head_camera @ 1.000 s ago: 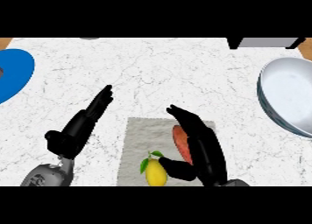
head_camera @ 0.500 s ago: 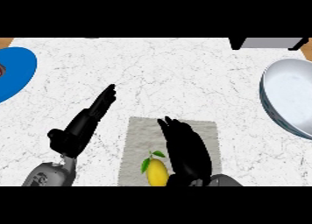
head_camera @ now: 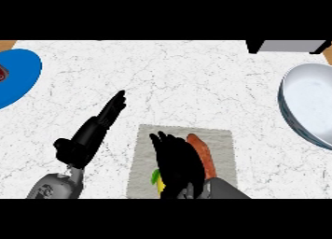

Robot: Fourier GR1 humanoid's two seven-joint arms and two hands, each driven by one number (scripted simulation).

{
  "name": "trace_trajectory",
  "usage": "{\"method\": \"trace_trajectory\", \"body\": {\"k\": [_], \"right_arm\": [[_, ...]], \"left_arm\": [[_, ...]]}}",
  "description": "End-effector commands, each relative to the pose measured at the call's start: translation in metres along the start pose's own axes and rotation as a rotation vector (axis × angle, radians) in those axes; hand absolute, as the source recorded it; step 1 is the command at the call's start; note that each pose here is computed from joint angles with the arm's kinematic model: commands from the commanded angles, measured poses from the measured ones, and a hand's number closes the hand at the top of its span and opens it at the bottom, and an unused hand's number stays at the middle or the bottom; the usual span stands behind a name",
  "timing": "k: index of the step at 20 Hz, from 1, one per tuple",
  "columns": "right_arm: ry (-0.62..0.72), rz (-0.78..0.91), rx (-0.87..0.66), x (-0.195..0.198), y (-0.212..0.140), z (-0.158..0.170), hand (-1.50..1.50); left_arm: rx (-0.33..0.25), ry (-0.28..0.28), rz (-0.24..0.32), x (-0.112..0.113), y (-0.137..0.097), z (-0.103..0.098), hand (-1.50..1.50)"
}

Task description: Pick the lemon from the placemat and place it in the bowl

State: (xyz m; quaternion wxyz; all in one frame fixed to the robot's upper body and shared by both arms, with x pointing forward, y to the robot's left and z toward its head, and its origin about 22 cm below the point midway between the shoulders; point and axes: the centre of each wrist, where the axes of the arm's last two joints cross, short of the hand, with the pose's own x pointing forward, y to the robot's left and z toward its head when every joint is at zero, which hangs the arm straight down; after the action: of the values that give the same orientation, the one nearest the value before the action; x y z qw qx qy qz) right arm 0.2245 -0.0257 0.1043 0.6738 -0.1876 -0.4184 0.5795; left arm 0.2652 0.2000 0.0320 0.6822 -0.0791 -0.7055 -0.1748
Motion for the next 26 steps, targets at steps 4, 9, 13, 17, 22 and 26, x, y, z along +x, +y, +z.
{"method": "trace_trajectory", "body": {"k": [4, 9, 13, 17, 22, 26], "right_arm": [[0.228, 0.126, 0.074, 0.025, 0.001, 0.000, -1.50], [0.224, 0.153, 0.025, 0.033, 0.005, 0.000, -1.50], [0.192, 0.167, 0.000, 0.040, 0.014, 0.006, -1.50], [0.202, 0.167, -0.086, 0.042, 0.023, 0.006, -1.50], [0.232, 0.226, -0.129, 0.038, 0.033, -0.003, -1.50], [0.253, 0.235, -0.150, 0.039, 0.024, 0.000, -1.50]], "left_arm": [[0.012, 0.008, 0.004, 0.004, 0.006, -0.004, 0.00], [0.019, 0.013, -0.013, 0.005, 0.007, 0.009, 0.00], [0.012, 0.007, 0.007, 0.003, -0.004, 0.004, 0.00], [0.025, -0.003, 0.005, 0.000, 0.007, 0.006, 0.00], [0.032, 0.003, -0.012, 0.007, 0.019, 0.001, 0.00], [0.018, 0.010, -0.003, 0.001, 0.004, -0.008, 0.00]]}}
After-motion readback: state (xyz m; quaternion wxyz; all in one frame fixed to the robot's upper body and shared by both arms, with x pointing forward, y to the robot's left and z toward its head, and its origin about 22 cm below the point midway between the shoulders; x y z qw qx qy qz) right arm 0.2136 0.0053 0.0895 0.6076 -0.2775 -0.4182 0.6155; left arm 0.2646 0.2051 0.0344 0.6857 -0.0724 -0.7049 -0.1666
